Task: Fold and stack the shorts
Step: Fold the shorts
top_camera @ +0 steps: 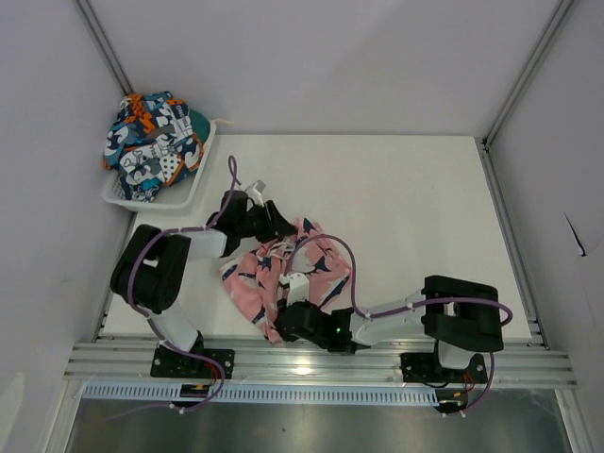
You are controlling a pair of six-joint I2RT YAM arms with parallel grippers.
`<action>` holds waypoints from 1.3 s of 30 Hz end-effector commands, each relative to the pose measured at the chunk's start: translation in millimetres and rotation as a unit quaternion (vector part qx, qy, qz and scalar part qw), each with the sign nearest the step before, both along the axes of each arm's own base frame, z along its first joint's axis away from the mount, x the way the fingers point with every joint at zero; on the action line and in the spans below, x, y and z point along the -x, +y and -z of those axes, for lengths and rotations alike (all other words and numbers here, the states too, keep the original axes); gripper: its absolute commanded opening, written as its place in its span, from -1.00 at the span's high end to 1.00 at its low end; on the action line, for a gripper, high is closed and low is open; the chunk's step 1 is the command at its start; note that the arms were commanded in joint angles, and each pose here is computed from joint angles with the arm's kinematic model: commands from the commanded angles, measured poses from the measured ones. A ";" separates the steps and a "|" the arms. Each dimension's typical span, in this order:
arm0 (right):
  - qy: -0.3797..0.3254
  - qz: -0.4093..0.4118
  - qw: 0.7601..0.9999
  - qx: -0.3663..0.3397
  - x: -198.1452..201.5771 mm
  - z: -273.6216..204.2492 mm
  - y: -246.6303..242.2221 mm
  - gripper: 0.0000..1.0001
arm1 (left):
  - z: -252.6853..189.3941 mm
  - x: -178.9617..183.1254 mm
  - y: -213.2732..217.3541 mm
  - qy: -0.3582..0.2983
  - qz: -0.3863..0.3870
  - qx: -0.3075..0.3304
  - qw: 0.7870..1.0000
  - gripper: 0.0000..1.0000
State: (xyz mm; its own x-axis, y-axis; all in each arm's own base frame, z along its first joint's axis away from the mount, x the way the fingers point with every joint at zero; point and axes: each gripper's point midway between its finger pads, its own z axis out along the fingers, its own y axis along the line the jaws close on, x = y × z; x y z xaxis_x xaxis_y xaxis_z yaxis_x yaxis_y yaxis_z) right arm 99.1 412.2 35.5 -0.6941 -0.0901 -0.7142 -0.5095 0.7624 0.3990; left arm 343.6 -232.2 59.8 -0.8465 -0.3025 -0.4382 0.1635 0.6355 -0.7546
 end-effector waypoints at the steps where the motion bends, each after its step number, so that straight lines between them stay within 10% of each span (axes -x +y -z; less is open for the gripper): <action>1: -0.008 -0.014 1.000 -0.001 -17.6 -36.0 -8.4 0.40 | -71.0 -30.0 0.7 -0.098 0.003 0.002 0.995 -0.28; 6: -0.012 0.003 1.000 -0.025 -60.8 -84.1 -34.7 0.17 | -119.9 -36.7 39.9 -0.125 -0.069 -0.102 0.985 -0.98; 13: -0.020 0.012 0.999 -0.022 -121.8 -95.5 -95.4 -0.46 | -143.6 10.8 77.1 -0.129 -0.153 -0.111 0.974 -0.98; 22: 0.009 -0.012 0.997 0.071 -180.8 -53.5 -114.3 -0.99 | -54.3 97.8 91.2 -0.068 -0.194 -0.122 0.971 -0.98; 39: 0.012 -0.019 0.989 0.145 -221.0 -12.0 -115.1 -0.99 | 14.9 169.5 98.6 0.029 -0.244 -0.171 0.954 -0.98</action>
